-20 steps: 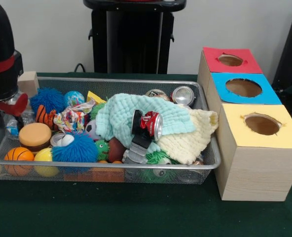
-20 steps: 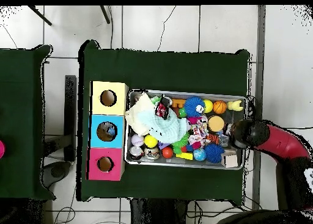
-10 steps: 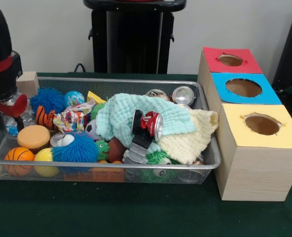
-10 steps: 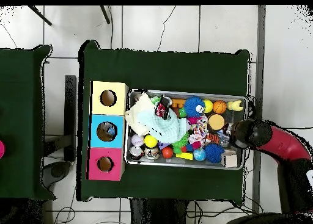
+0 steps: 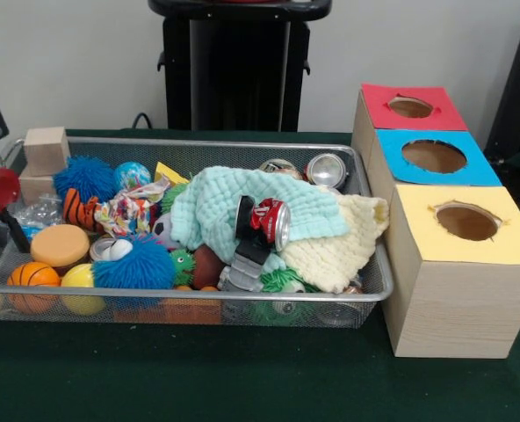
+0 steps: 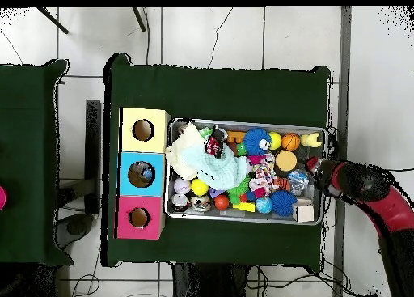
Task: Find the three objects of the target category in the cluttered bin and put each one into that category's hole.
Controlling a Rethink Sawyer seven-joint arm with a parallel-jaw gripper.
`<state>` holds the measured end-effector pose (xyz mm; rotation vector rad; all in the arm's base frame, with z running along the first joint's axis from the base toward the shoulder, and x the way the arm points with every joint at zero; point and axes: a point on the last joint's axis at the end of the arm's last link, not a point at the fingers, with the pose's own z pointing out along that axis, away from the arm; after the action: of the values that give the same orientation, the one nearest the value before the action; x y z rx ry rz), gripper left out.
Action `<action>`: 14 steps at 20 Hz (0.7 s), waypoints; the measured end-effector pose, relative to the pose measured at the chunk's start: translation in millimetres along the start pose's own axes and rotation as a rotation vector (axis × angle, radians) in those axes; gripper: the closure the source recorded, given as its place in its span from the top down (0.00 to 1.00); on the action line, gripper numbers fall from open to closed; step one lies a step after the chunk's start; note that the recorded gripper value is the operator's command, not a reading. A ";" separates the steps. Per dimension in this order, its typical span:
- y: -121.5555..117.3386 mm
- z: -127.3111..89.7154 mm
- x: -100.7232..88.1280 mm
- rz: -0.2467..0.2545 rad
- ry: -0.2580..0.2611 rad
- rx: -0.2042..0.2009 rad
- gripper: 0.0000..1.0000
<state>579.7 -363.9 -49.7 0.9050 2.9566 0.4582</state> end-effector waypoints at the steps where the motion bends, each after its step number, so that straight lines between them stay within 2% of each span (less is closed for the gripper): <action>1: -2.4 -1.6 -1.2 0.020 0.002 -0.041 1.00; 6: -10.9 -5.8 -3.9 0.074 0.010 -0.188 1.00; 11: -8.5 -7.0 -8.3 0.061 0.006 -0.276 1.00; 14: -1.2 -6.5 -11.2 0.036 -0.003 -0.306 1.00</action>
<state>587.7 -372.8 -44.5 0.9196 2.7616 0.8789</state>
